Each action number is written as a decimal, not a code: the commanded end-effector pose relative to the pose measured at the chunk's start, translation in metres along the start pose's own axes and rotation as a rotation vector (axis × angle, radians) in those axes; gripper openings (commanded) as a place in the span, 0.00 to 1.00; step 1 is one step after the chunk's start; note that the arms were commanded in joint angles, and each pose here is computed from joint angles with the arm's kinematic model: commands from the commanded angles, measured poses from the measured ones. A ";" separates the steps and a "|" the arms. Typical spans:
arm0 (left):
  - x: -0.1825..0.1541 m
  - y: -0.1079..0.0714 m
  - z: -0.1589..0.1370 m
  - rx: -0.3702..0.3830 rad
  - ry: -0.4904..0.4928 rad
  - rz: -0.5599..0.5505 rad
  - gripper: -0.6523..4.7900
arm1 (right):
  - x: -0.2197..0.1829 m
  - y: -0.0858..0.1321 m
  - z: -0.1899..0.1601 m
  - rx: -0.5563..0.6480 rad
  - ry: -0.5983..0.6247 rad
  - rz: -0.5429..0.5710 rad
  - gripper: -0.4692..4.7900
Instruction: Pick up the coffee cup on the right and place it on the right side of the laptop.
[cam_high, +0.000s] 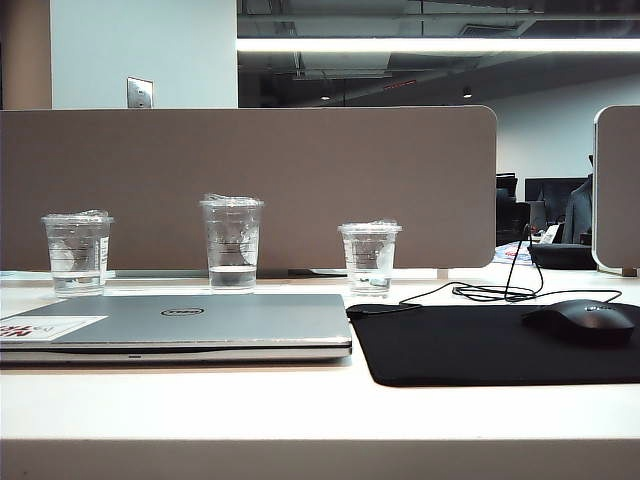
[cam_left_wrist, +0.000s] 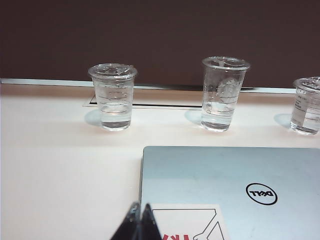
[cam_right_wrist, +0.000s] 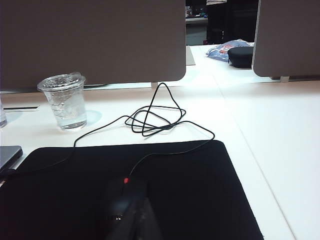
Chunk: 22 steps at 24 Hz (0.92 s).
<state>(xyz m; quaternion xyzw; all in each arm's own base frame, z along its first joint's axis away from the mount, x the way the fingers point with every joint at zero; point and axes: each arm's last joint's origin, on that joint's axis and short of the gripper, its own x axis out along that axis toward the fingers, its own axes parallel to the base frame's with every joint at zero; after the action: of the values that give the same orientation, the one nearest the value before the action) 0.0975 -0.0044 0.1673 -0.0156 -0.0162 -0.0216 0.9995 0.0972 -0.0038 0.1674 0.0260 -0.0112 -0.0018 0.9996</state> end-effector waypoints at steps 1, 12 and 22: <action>0.000 0.000 0.002 0.004 -0.015 0.006 0.11 | 0.000 0.000 0.000 0.002 -0.013 -0.002 0.09; -0.003 0.002 0.015 -0.059 -0.043 0.092 0.11 | -0.005 0.003 0.026 0.044 -0.090 0.046 0.09; -0.010 0.000 0.049 -0.113 -0.119 0.042 0.11 | -0.014 0.005 0.061 0.039 -0.144 0.052 0.09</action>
<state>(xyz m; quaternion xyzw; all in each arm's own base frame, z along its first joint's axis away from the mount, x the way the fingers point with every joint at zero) 0.0867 -0.0020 0.2103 -0.0702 -0.0709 0.0071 0.9950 0.0826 -0.0019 0.2231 0.0439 -0.0760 0.0205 0.9959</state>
